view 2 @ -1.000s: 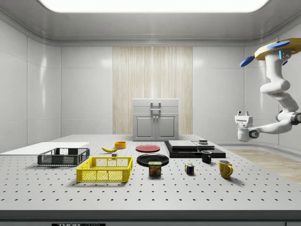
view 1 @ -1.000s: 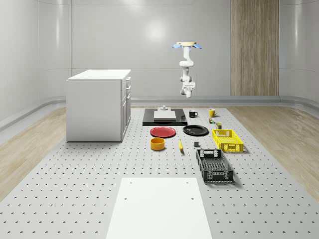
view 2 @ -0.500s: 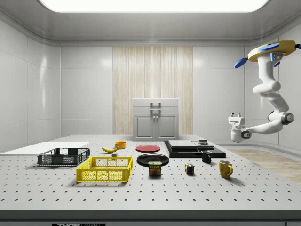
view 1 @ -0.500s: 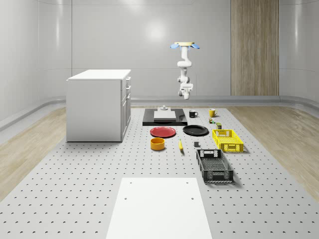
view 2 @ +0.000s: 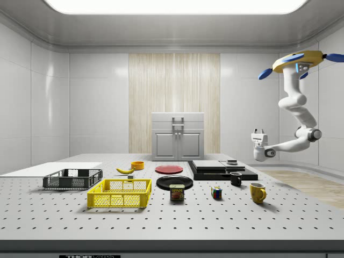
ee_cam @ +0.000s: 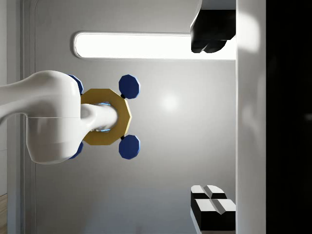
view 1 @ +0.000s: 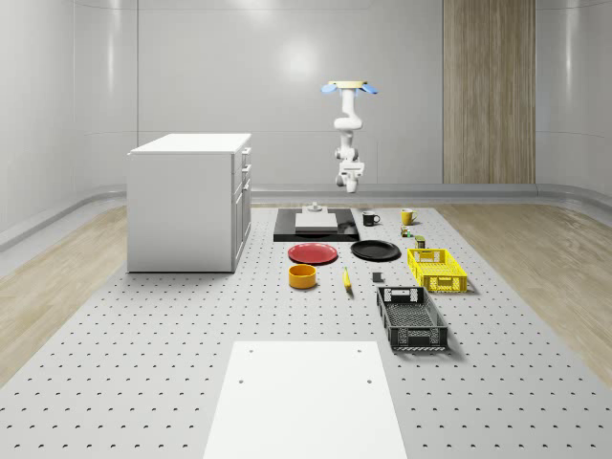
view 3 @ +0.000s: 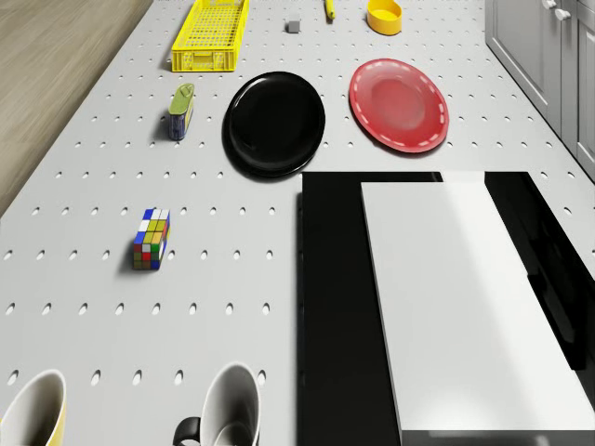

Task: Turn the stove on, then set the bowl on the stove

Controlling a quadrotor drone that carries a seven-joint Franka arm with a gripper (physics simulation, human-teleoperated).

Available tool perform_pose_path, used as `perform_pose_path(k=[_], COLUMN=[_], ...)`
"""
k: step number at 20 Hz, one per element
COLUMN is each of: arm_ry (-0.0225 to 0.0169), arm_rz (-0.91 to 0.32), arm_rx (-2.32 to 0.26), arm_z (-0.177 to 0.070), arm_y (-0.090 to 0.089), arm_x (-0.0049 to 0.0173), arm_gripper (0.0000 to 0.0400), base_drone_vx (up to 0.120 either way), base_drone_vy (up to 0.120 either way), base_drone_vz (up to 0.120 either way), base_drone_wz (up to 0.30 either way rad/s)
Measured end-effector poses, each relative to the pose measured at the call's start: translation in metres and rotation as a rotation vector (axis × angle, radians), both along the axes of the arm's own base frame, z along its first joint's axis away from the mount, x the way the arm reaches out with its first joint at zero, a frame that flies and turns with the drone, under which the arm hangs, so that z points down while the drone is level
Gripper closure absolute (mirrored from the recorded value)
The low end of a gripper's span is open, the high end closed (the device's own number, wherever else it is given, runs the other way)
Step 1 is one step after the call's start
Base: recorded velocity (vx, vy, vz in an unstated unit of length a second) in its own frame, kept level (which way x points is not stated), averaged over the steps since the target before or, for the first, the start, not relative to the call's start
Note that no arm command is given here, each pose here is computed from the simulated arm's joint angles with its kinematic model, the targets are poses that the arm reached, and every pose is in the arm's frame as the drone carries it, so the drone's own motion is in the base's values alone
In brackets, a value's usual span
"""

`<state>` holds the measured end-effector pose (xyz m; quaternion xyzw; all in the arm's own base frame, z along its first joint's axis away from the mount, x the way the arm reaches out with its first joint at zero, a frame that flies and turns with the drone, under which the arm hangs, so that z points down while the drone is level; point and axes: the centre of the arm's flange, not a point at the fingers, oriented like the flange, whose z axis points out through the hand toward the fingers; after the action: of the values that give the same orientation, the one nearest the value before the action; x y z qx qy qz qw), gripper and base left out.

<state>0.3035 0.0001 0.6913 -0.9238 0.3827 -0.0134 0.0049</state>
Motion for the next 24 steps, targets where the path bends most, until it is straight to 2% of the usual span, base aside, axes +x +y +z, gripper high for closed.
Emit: perform_pose_path(k=[24], arm_ry=[-0.0182], arm_rz=[-0.001], arm_rx=[-0.065], arm_z=[-0.0002], arm_y=[0.0065], arm_x=[-0.0018], arm_gripper=[0.0000], base_drone_vx=[0.120], base_drone_vy=[-0.120], base_drone_vz=[0.000], base_drone_wz=[0.000])
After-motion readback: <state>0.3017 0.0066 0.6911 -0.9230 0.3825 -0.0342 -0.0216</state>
